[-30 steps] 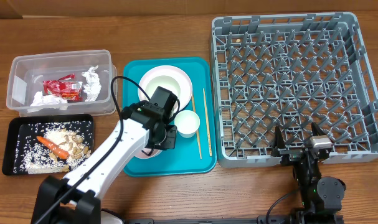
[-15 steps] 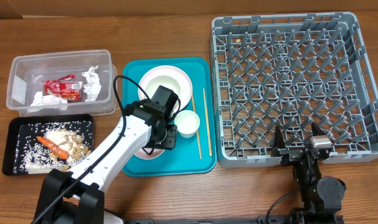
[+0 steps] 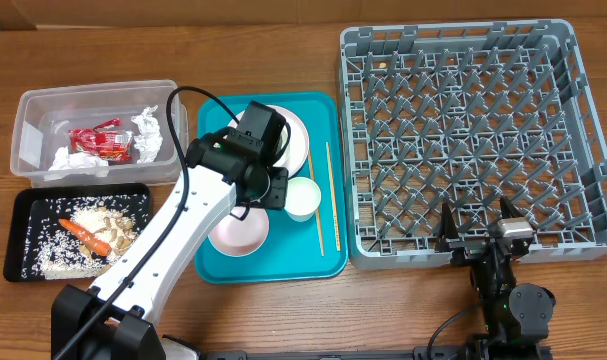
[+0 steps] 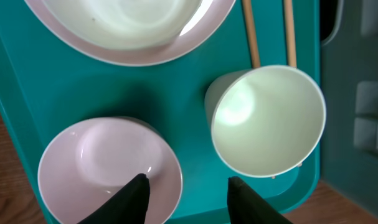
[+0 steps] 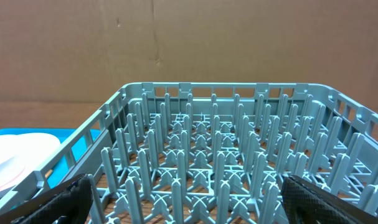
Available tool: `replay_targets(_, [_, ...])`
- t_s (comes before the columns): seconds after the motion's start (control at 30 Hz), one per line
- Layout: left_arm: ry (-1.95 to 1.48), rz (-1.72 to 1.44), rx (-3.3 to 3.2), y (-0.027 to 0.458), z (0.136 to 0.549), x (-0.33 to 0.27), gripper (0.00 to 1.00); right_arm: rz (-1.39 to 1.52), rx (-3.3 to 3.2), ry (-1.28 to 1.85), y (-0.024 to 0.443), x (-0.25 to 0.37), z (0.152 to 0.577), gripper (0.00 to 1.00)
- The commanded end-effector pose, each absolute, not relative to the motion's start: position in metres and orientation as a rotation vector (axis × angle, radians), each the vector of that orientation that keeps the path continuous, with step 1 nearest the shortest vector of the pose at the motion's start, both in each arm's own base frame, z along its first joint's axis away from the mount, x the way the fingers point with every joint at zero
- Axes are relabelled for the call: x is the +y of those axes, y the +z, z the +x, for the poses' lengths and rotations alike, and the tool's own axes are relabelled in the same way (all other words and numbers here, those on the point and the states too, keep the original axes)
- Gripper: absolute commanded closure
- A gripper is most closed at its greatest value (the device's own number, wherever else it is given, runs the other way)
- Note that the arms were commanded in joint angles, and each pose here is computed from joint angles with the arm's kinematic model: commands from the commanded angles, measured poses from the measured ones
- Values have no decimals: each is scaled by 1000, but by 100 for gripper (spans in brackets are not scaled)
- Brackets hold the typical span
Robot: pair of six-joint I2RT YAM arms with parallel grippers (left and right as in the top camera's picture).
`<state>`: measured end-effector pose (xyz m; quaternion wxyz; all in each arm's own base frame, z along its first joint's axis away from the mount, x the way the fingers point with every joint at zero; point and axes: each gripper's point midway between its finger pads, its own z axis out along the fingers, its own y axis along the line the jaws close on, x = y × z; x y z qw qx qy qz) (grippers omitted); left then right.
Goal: Sort waste into correct bins and load items into the dishwasher
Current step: 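Lower the pink bowl onto the teal tray and open the left gripper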
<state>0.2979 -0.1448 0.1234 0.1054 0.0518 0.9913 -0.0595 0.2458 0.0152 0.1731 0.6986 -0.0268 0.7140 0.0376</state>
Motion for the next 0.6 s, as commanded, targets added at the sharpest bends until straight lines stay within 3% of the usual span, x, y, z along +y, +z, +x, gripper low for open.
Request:
replay_targets(0.0, [-239, 136, 2913, 128, 302, -153, 60, -54, 1588, 84, 171, 14, 246, 0])
replay_targets(0.57, [-276, 53, 2901, 112, 304, -163, 62, -54, 1588, 84, 171, 14, 246, 0])
